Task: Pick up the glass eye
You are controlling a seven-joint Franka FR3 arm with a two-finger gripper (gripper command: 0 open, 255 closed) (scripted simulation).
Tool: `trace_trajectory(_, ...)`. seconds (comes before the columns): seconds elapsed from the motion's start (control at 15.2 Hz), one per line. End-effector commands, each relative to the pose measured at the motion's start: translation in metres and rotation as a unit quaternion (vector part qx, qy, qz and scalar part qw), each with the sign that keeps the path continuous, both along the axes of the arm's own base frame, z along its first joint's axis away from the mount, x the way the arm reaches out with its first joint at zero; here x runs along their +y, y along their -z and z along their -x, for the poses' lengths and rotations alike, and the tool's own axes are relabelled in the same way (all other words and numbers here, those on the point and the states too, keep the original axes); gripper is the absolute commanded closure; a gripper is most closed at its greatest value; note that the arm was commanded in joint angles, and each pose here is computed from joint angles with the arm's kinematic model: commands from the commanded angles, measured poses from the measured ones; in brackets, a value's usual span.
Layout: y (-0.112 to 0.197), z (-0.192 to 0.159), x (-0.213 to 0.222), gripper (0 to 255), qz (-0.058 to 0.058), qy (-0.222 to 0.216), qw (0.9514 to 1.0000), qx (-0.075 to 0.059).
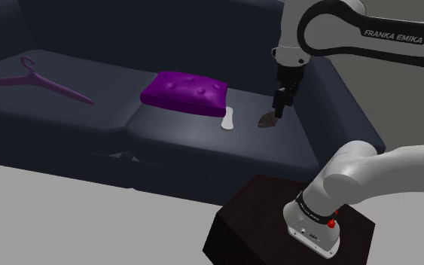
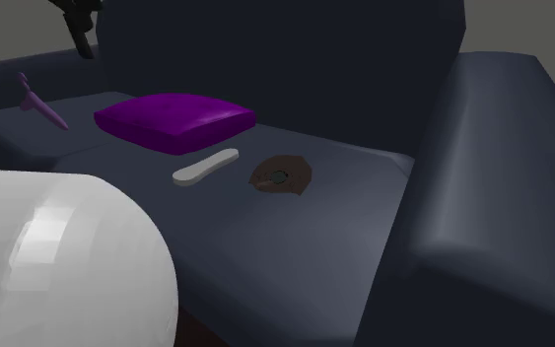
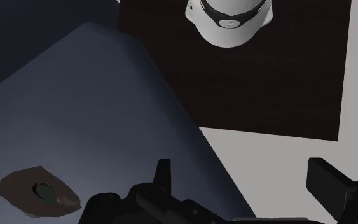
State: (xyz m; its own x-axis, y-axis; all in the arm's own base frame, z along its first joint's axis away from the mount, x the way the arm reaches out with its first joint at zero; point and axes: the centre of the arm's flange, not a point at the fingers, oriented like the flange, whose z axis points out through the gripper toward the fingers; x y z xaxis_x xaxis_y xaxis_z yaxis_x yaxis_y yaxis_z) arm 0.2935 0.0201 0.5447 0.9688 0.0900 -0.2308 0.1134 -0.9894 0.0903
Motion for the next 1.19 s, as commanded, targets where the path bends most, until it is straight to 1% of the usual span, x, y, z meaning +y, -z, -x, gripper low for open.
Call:
trace_trajectory(0.0, 0.0, 0.0, 0.0, 0, 0.0, 0.0, 1.0, 0.0)
trace_trajectory(0.26, 0.029, -0.013, -0.038, 0, 0.007, -0.04, 0.9991, 0.01)
trace_trajectory(0.53, 0.057, -0.028, -0.076, 0, 0.014, -0.081, 0.9964, 0.021)
trace_trajectory(0.79, 0.086, -0.045, -0.113, 0, 0.022, -0.121, 0.992, 0.031)
trace_trajectory(1.12, 0.121, -0.07, -0.158, 0, 0.03, -0.17, 0.9839, 0.044)
